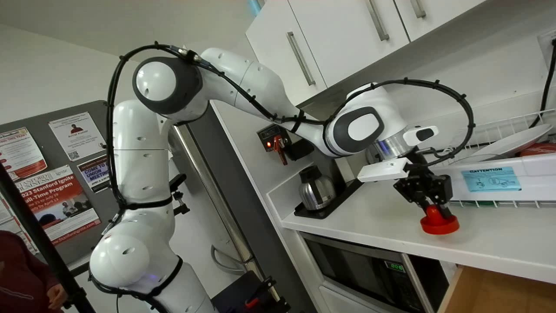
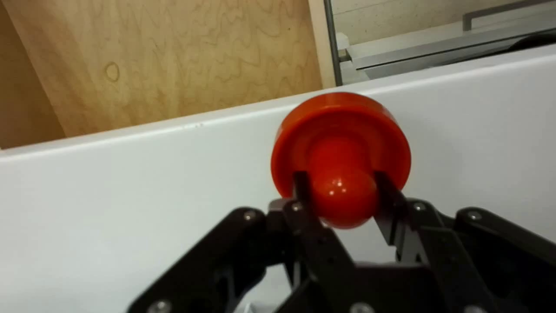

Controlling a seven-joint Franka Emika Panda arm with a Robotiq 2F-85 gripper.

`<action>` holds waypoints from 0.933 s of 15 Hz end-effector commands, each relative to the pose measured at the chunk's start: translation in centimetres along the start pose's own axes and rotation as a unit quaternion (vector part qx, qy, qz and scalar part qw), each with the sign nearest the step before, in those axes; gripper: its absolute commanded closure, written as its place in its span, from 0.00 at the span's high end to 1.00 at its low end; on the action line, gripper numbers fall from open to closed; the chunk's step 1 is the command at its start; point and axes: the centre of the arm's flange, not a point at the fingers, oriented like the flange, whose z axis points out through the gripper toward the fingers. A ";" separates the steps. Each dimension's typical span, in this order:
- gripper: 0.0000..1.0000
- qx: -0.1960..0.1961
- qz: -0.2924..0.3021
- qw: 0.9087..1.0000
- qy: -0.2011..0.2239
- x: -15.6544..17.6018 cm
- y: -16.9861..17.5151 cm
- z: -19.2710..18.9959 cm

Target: Move the orange object to the left

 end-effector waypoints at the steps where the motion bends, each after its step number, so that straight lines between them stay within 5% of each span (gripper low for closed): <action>1: 0.14 0.009 -0.094 0.996 0.002 -2.9 -4.5 -3.8; 6: 0.14 0.019 -0.199 0.979 0.042 -2.2 -12.2 -7.3; 14: 0.14 0.051 -0.337 0.935 0.101 -0.4 -21.7 -7.1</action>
